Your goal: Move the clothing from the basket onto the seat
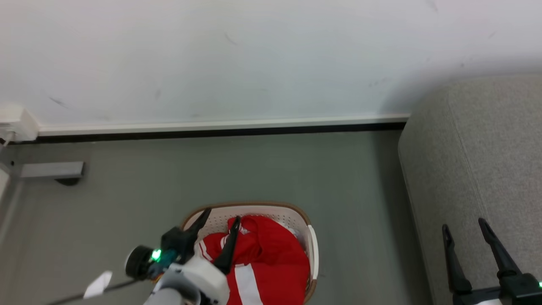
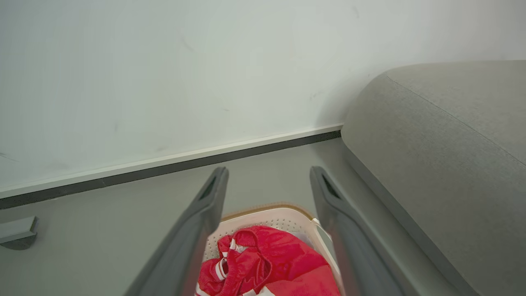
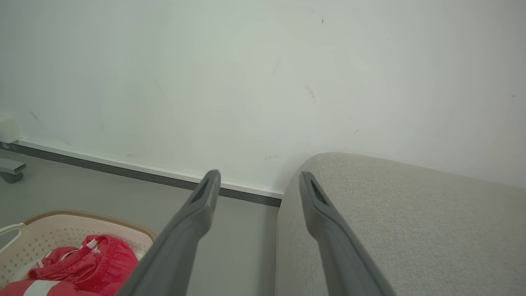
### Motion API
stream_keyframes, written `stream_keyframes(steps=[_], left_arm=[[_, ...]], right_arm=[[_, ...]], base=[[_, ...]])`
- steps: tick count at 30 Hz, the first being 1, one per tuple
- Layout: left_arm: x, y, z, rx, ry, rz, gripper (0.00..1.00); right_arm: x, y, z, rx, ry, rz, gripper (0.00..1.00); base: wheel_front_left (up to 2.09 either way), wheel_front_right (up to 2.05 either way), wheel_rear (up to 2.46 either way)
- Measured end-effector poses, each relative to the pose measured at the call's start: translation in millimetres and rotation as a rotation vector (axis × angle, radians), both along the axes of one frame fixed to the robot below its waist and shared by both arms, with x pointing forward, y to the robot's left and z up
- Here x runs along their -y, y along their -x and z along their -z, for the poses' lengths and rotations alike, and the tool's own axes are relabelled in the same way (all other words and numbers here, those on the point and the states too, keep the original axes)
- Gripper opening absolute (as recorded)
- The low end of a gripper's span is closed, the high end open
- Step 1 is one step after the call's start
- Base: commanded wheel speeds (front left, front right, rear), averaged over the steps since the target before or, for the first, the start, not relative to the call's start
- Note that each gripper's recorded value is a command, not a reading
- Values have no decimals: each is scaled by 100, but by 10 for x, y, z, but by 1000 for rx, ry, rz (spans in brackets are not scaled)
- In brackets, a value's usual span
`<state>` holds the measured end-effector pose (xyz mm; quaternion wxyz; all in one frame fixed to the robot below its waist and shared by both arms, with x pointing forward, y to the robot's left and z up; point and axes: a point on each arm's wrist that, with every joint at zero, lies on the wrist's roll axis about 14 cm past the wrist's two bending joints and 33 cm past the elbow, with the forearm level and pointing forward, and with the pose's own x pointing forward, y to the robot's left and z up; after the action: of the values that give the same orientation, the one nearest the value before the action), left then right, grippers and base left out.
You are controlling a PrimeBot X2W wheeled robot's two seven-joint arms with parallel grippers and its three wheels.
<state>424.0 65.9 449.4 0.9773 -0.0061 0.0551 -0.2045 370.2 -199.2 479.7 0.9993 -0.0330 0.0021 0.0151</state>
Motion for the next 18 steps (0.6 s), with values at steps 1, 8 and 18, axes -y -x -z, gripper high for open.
stream_keyframes(steps=[1, 8, 18], left_arm=[[59, -46, 52, -21, -13, 20, 100], [422, -259, 510, -204, -126, 148, 100], [696, -266, 1295, -486, -222, 263, 100]], right_arm=[[10, -20, 3, 0, 1, 3, 100], [121, -145, 8, 1, 6, 36, 100], [287, -346, 54, -2, 17, 82, 100]], base=[[0, 0, 0], [0, 0, 0], [0, 0, 0]])
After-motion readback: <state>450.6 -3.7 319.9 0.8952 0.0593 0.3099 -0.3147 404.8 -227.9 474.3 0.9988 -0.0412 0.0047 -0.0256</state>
